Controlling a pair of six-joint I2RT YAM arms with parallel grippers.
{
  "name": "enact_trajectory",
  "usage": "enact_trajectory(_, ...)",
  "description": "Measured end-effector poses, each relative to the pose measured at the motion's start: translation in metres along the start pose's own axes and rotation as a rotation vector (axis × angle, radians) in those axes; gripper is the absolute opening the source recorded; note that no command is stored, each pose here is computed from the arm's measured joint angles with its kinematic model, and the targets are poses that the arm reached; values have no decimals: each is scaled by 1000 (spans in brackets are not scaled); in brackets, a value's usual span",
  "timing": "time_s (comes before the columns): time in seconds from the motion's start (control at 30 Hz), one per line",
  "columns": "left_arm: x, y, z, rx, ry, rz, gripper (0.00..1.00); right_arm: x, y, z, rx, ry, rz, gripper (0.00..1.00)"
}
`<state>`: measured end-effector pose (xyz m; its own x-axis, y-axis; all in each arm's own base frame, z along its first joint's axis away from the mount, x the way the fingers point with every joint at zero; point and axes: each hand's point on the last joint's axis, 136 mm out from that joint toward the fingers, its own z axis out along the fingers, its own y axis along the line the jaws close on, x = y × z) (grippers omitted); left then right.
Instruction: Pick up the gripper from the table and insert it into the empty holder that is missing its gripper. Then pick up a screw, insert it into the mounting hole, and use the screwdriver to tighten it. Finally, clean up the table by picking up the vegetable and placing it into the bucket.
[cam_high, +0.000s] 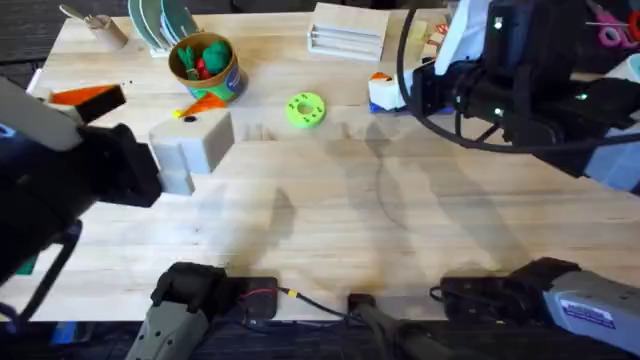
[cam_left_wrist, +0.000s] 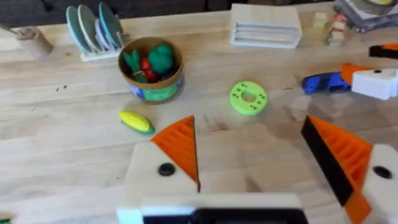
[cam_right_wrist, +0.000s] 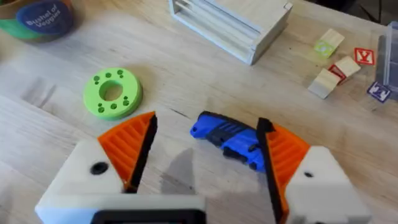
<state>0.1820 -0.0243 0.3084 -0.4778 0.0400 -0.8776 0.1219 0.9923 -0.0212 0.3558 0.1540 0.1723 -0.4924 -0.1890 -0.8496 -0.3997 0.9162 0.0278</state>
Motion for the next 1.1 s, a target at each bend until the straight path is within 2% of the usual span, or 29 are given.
enact_trajectory(0.13,0,8,7,-48,68,9,992,0,0,0,0,0,0,992)
enact_trajectory(0.3,9,10,23,-61,154,18,993,0,0,0,0,0,0,992)
enact_trajectory(0.43,13,12,27,-72,184,8,993,0,0,0,0,0,0,992)
enact_trajectory(0.63,14,33,32,-201,196,-138,992,0,0,0,0,-1,0,992)
enact_trajectory(0.8,22,56,52,-329,270,-260,992,-1,0,0,0,-4,0,992)
enact_trajectory(0.9,35,68,70,-391,357,-320,993,-1,0,0,0,-4,0,992)
enact_trajectory(1.03,63,78,88,-459,510,-399,992,-1,0,0,0,-4,0,992)
enact_trajectory(1.1,69,84,97,-487,537,-439,992,-1,0,0,0,-3,0,990)
